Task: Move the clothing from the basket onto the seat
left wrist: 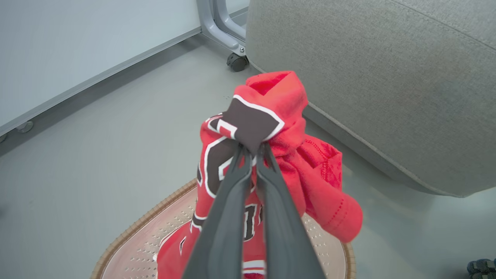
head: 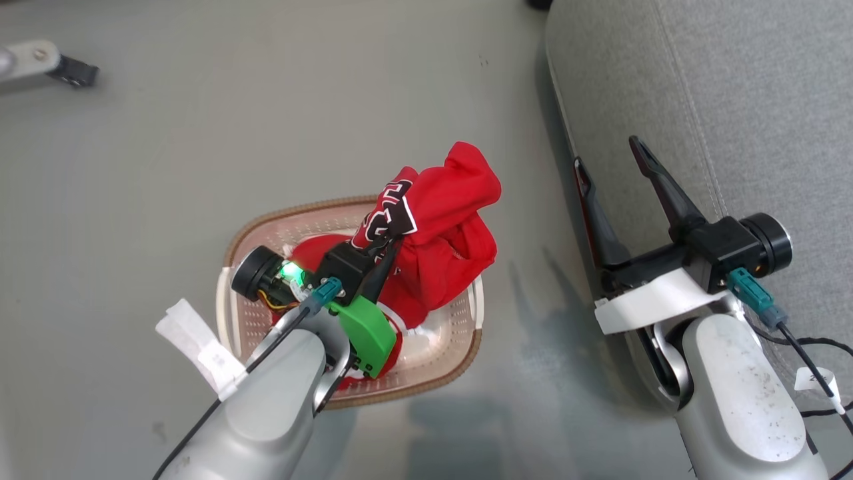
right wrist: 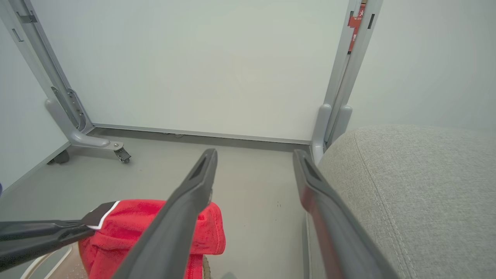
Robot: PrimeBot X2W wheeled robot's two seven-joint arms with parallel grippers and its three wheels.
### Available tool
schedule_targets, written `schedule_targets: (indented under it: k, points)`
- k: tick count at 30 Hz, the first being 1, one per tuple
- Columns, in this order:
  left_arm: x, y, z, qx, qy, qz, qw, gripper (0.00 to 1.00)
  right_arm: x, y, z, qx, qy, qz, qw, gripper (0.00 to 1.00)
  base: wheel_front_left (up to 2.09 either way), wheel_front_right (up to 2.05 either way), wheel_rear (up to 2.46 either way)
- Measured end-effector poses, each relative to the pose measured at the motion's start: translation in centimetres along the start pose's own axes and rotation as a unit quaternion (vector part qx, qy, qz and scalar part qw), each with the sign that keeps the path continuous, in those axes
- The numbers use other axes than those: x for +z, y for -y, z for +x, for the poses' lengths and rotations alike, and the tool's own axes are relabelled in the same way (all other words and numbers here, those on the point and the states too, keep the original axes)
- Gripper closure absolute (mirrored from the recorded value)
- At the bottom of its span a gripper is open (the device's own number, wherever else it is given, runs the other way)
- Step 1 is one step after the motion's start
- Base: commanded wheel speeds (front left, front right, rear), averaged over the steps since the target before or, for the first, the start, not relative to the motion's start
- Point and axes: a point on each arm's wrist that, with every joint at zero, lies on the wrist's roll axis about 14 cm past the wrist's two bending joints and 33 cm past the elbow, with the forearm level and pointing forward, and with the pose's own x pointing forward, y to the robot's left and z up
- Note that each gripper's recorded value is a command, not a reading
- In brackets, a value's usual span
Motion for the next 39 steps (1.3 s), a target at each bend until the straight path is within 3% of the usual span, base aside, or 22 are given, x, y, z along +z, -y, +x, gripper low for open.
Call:
schedule_targets:
  k: [13, 29, 39]
  points:
    - [10.2, -1.1, -4.9, 0.065, 0.146, 0.024, 0.987, 1.0, 3.7, -1.9, -2.1, 0.014, 0.034, 0.006, 0.999, 0.0, 0.0, 0.0, 0.0]
    - [22.7, -0.3, -11.0, 0.094, 0.317, 0.092, 0.939, 1.0, 6.6, -3.8, -4.4, 0.031, 0.064, 0.019, 0.997, 0.0, 0.0, 0.0, 0.0]
    - [25.4, 0.7, -12.4, 0.09, 0.35, 0.115, 0.925, 1.0, 7.9, -4.2, -5.2, 0.035, 0.08, 0.021, 0.996, 0.0, 0.0, 0.0, 0.0]
